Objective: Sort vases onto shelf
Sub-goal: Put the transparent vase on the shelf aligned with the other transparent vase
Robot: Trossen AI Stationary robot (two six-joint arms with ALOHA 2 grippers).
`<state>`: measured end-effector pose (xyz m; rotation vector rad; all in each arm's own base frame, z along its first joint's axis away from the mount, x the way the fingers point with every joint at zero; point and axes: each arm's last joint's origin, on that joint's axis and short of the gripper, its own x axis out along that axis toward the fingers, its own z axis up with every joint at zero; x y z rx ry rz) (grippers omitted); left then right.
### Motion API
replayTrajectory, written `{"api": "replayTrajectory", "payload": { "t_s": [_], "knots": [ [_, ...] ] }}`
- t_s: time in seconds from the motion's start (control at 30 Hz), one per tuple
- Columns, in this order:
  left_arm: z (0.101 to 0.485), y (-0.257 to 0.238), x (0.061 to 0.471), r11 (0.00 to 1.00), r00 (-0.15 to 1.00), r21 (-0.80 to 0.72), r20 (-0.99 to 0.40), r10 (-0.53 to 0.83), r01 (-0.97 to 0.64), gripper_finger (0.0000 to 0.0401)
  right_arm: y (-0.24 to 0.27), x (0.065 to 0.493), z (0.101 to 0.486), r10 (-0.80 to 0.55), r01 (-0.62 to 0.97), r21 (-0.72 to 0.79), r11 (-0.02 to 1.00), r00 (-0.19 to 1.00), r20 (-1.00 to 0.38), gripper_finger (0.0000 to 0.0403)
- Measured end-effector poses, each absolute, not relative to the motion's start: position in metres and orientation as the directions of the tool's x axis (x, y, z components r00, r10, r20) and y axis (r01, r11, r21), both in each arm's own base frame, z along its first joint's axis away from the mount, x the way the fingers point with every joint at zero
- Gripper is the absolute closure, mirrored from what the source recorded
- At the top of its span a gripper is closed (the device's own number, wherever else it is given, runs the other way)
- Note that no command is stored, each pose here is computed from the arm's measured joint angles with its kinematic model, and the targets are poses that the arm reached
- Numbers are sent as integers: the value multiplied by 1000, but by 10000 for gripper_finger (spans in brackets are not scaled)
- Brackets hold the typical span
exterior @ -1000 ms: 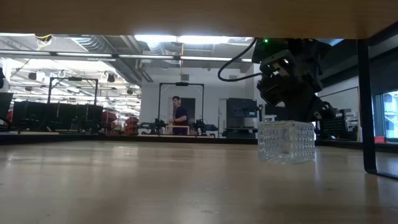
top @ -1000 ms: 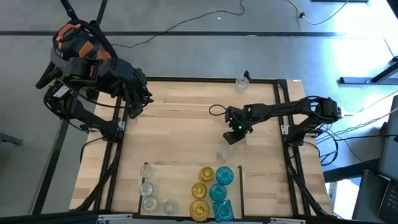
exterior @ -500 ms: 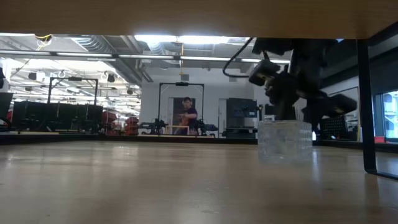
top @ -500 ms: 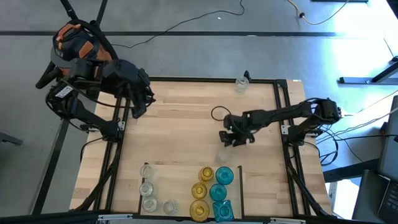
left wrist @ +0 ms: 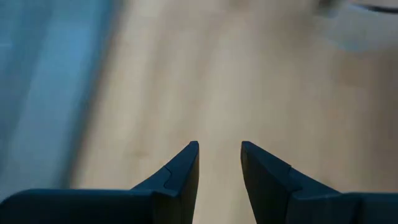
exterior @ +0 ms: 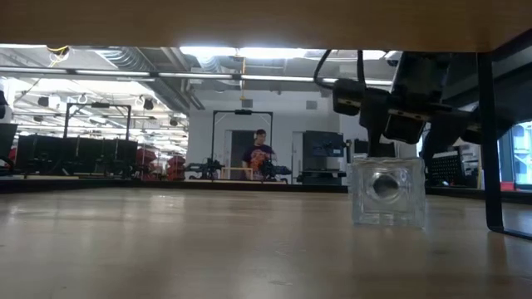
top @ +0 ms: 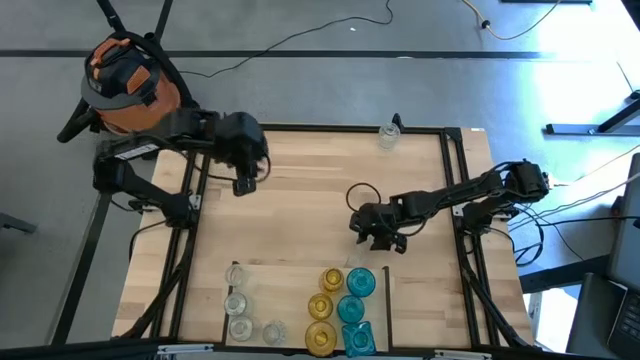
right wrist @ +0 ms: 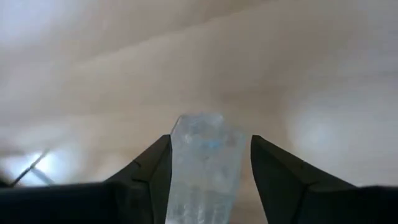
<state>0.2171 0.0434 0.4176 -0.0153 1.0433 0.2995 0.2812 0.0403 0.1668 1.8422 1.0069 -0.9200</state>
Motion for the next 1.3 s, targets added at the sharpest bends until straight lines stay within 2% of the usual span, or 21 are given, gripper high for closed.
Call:
{"api": "replayTrajectory", "payload": {
  "t_s": [0.07,0.17,0.37,0.5,0.73,0.93,1.07,1.3],
  "knots": [
    [400,51,223,990,503,-30,-863,42,-134,289,37,284,169,305,878,331,-347,439,-845,225],
    [382,64,229,969,608,-245,-765,-212,29,289,30,286,176,316,858,373,-355,485,-816,225],
    [356,101,246,878,746,-468,-547,-379,103,289,19,285,185,386,848,382,-367,513,-767,226],
    [325,115,266,756,727,-634,-439,-527,165,289,27,284,185,413,842,294,-453,490,-767,226],
    [274,117,305,697,667,-696,-438,-603,173,289,48,283,187,442,811,193,-553,482,-757,226],
    [245,110,332,642,618,-729,-397,-679,237,289,48,282,186,397,789,204,-579,491,-775,226],
    [237,104,342,634,607,-731,-392,-692,250,289,47,285,187,346,763,253,-595,527,-777,226],
    [239,100,348,627,608,-717,-361,-707,303,289,45,280,183,303,769,229,-597,480,-823,226]
  ]
}}
